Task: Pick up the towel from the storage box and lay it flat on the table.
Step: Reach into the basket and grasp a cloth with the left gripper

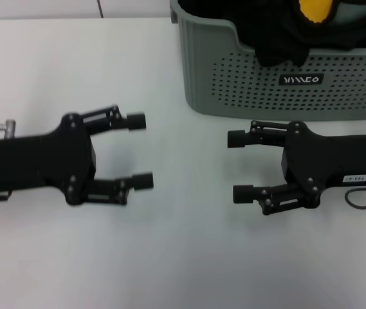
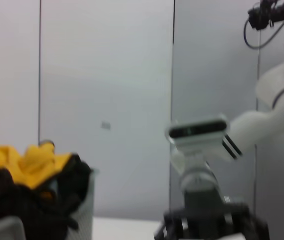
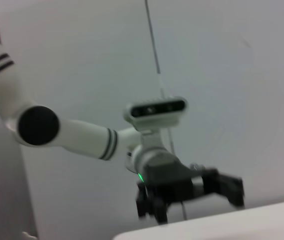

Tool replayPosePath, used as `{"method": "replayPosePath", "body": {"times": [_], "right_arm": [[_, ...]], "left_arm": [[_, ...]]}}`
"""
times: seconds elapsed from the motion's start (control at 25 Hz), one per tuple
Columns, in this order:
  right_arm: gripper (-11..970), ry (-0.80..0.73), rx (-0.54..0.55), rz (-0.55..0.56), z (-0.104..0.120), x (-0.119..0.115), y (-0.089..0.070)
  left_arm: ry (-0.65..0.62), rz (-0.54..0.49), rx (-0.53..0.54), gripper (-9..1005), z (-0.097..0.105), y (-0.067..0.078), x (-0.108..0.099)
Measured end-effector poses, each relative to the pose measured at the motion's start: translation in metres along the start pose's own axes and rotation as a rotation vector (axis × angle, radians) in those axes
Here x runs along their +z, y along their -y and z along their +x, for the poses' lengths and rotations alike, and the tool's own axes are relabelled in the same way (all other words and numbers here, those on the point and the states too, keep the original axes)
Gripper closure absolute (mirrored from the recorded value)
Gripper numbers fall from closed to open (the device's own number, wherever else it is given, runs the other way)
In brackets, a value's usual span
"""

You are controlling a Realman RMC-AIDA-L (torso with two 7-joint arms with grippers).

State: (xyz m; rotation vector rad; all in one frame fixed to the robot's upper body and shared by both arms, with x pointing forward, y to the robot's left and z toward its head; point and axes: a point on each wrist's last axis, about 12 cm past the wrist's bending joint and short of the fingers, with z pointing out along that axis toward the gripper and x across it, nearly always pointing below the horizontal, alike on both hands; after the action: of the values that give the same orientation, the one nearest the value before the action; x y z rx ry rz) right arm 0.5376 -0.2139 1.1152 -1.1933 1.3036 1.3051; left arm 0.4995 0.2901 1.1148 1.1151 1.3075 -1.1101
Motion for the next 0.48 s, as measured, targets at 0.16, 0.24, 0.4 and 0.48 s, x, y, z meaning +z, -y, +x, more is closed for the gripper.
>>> {"method": "replayPosePath", "body": {"times": [0.16, 0.24, 0.4, 0.48], "right_arm": [[89, -0.027, -0.001, 0.097, 0.012, -0.005, 0.003], [89, -0.038, 0.006, 0.128, 0.016, -0.006, 0.004], [89, -0.050, 0.027, 0.175, 0.027, -0.006, 0.002], [89, -0.048, 0.041, 0.188, 0.032, -0.005, -0.001]], "left_arm": [[0.065, -0.036, 0.027, 119, -0.026, -0.015, 0.007], [0.075, -0.086, 0.042, 119, -0.047, -0.026, 0.013], [-0.017, -0.162, 0.115, 120, -0.091, -0.052, 0.047], [-0.065, -0.178, 0.134, 120, -0.104, -0.062, 0.069]]}}
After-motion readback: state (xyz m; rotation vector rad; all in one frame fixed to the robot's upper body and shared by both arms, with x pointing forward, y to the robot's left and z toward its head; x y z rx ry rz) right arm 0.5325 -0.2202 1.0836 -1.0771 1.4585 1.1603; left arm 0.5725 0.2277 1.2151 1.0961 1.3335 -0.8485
